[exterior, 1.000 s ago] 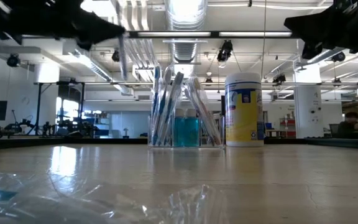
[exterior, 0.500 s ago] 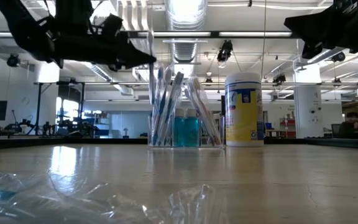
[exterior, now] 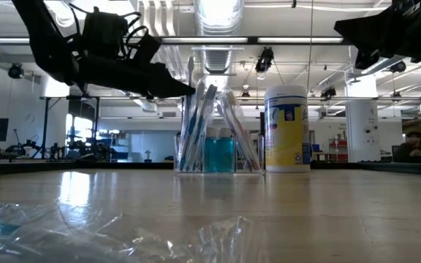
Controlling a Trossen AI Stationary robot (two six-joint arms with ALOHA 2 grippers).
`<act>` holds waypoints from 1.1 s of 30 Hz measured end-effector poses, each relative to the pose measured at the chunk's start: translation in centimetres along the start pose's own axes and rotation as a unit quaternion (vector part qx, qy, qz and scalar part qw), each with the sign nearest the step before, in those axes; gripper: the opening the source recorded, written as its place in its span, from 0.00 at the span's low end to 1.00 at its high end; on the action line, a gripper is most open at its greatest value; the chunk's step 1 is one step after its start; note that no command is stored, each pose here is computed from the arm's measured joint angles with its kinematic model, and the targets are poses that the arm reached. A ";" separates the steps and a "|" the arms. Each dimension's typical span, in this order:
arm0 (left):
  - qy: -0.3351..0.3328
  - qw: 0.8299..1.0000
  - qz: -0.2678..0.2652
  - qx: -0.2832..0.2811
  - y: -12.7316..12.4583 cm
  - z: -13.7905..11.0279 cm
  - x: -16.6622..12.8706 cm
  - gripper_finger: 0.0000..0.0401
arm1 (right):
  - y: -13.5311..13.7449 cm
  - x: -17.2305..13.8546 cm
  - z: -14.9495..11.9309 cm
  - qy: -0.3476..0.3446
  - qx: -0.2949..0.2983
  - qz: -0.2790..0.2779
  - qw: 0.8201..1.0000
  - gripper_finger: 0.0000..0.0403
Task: Pick & Place toothbrushing station
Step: Put the blue toothbrush into the transparent organizer
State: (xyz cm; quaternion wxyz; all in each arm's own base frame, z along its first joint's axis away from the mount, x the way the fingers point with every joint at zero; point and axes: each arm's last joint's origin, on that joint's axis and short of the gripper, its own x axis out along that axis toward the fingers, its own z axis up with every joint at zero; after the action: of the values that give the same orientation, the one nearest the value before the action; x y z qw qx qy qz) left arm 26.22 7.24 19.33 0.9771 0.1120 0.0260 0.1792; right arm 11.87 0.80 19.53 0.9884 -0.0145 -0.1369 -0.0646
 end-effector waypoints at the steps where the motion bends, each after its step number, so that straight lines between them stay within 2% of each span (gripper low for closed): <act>1: 0.005 1.000 -0.001 0.004 -0.1 -0.2 0.1 0.06 | 0.0 0.0 0.0 0.000 0.000 0.000 1.000 0.02; 11: 0.043 0.998 -0.011 0.033 -0.6 -2.3 0.7 0.06 | 0.0 0.0 0.0 0.000 0.000 0.000 1.000 0.02; 26: 0.082 0.996 -0.018 0.033 -0.7 -4.0 0.2 0.06 | 0.0 0.0 0.0 0.000 0.010 0.000 1.000 0.02; 29: 0.085 0.996 -0.016 0.014 -0.7 -4.0 0.2 0.10 | 0.0 0.0 0.0 0.000 0.010 0.000 1.000 0.02; 33: 0.094 0.995 -0.018 0.008 -0.7 -4.1 0.0 0.21 | 0.0 0.0 0.0 0.001 0.010 0.000 1.000 0.02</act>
State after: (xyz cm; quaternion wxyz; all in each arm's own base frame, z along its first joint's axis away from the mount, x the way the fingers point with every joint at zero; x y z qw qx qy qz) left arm 26.11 7.49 15.21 0.9724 0.1021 0.1211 0.1712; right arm 11.88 0.80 19.51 0.9886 -0.0050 -0.1369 -0.0630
